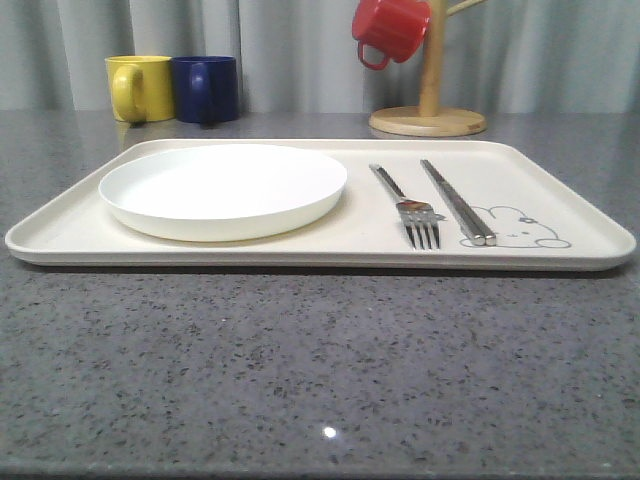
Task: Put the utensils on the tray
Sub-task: 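Move the right gripper back and grasp the steel spoon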
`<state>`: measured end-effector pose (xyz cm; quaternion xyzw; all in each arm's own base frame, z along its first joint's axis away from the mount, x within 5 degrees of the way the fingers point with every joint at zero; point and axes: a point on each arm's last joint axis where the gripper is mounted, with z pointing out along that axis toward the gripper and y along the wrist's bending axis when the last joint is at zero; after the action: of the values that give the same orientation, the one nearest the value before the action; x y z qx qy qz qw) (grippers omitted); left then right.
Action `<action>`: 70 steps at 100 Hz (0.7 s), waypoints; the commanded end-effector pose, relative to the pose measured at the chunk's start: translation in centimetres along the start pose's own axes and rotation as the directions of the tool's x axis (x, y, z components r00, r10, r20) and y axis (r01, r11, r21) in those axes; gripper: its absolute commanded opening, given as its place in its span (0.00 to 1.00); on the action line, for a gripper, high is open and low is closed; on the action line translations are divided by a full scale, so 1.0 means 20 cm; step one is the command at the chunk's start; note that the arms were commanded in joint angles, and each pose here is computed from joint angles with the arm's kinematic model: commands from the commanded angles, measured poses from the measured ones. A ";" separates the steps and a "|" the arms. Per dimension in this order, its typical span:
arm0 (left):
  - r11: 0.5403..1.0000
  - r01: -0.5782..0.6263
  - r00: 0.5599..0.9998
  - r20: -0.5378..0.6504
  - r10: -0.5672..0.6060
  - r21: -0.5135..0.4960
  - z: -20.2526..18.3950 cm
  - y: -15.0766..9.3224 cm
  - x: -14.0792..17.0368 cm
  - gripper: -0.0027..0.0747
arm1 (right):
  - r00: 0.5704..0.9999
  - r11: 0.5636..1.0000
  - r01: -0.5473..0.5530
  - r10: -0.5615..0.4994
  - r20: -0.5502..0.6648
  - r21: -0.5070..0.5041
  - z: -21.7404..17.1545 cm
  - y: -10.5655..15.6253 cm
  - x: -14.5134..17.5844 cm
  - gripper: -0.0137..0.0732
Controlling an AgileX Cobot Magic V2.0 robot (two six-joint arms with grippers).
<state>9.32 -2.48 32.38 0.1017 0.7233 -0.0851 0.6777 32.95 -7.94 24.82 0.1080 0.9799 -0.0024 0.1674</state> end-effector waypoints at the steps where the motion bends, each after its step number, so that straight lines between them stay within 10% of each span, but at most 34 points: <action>1: 1.000 0.006 0.995 0.095 -0.004 -0.023 -0.01 0.01 -0.08 0.01 | 0.997 1.000 -0.001 0.001 0.072 -0.002 -0.08 -0.01 -0.03 0.44; 25: 1.000 0.006 0.995 0.095 -0.004 -0.023 -0.01 0.01 -0.08 0.01 | 0.997 0.999 -0.024 0.027 0.078 -0.037 -0.11 0.01 -0.03 0.07; 70: 1.000 0.006 0.995 0.095 -0.004 -0.023 -0.01 0.01 -0.08 0.01 | 0.965 0.977 0.052 0.005 0.264 -0.206 -0.50 0.34 0.06 0.09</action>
<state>9.32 -2.48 32.38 0.1017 0.7233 -0.0851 0.6777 30.82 -2.48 30.83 0.0830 0.9629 0.0627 0.2492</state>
